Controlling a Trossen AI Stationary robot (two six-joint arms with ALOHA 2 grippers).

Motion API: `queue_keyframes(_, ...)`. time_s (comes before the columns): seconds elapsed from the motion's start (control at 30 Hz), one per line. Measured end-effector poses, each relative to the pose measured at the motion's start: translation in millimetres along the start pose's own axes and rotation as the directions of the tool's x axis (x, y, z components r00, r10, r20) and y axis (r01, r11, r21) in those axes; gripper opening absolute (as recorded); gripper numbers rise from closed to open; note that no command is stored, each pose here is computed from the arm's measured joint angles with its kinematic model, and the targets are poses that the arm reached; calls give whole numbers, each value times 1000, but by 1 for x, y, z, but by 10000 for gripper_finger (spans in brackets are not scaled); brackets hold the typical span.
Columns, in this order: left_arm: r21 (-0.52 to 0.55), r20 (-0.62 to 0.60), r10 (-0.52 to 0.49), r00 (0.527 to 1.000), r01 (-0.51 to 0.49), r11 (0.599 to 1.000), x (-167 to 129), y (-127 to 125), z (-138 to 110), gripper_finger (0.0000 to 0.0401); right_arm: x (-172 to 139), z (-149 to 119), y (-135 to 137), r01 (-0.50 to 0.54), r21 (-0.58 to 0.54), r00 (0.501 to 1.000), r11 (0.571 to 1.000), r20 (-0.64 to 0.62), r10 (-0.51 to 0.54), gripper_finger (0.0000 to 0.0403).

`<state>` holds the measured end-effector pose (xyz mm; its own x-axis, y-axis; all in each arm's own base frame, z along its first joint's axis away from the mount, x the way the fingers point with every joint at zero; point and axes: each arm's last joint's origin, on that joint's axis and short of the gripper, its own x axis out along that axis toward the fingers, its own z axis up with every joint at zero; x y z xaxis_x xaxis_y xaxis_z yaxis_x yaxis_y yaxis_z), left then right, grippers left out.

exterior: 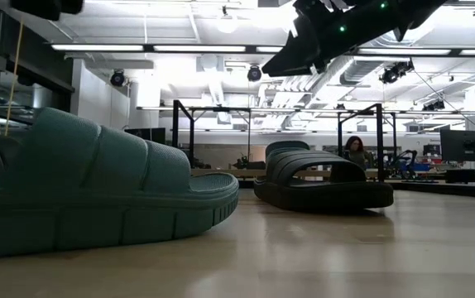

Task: Pick and place slides into the shelf
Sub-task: Put the green slide on the shelf

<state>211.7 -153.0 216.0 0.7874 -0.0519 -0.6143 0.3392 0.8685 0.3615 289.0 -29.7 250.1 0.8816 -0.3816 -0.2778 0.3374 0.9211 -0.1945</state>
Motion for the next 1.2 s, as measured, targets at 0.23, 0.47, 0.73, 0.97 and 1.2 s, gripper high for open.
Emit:
queue_keyframes(0.23, -7, -5, 9, 1000, -9, 1000, 16, -13, -1, 184, -1, 0, 2, -7, 11, 1000, 1000, 2, 7, 191)
queue_keyframes(0.47, 7, -41, 20, 999, -20, 1000, 34, -20, 6, 184, -1, 0, 2, -18, 21, 1000, 1000, -3, 18, 191)
queue_keyframes(0.73, 41, -103, 18, 994, -14, 999, 53, -29, 8, 184, -1, 1, 2, -24, 23, 1000, 999, 14, 24, 191)
queue_keyframes(0.97, 3, -175, 32, 984, -32, 999, 62, -23, 4, 184, -1, 3, 2, -22, 24, 999, 999, 37, 21, 191)
queue_keyframes(1.2, -23, -227, 25, 973, -31, 999, 69, -19, -4, 184, -1, 4, 2, -24, 22, 999, 999, 41, 23, 191)
